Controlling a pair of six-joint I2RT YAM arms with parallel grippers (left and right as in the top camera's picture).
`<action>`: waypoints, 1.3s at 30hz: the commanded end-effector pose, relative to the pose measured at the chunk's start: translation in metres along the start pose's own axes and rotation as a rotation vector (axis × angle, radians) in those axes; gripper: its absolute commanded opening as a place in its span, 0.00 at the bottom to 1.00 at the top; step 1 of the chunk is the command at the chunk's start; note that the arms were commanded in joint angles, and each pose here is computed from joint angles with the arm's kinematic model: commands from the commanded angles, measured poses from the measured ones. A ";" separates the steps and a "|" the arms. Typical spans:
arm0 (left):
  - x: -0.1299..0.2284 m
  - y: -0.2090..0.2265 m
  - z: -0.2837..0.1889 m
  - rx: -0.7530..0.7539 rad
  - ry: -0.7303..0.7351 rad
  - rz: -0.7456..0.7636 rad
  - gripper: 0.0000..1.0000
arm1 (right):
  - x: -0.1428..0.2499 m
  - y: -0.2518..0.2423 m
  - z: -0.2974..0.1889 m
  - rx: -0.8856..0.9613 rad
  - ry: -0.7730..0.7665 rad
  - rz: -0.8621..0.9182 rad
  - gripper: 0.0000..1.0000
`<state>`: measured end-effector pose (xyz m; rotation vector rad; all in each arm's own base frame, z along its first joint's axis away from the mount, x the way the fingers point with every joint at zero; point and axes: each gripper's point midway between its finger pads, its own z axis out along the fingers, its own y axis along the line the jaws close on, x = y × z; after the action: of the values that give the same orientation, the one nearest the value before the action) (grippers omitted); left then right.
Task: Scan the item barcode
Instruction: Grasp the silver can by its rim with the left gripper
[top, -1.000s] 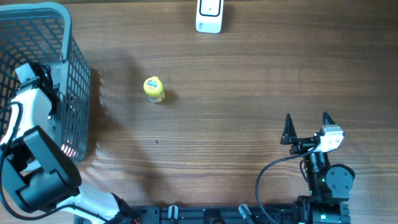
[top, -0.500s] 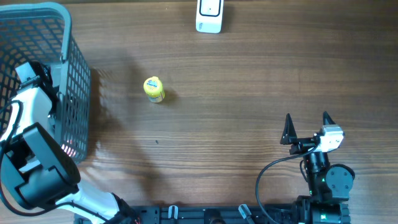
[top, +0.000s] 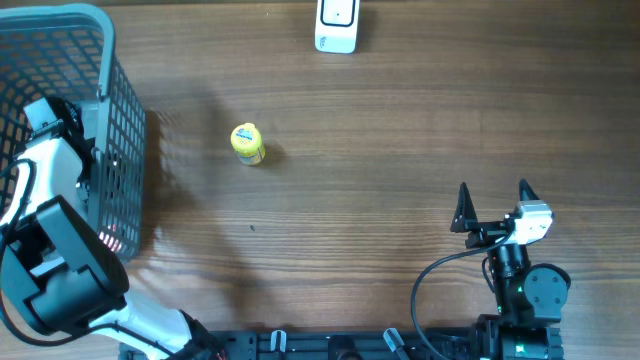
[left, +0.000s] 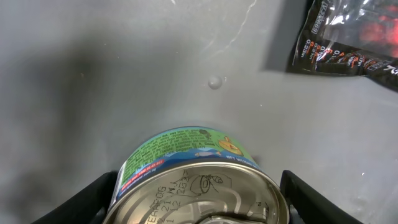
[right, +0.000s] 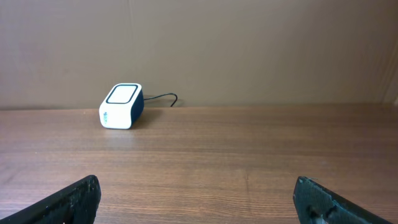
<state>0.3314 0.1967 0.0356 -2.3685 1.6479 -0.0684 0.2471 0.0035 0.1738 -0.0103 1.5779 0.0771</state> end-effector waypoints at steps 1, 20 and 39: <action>0.008 0.027 0.022 -0.112 0.020 0.015 0.60 | -0.002 -0.003 0.000 0.014 -0.011 0.011 1.00; 0.016 -0.006 0.005 -0.023 0.091 0.071 0.52 | -0.002 -0.003 0.000 0.014 -0.011 0.011 1.00; 0.004 -0.058 -0.059 0.083 0.070 0.118 0.52 | -0.002 -0.003 0.000 0.014 -0.011 0.011 1.00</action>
<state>0.3677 0.2017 0.0871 -2.2839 1.7728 -0.1645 0.2471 0.0034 0.1738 -0.0100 1.5779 0.0768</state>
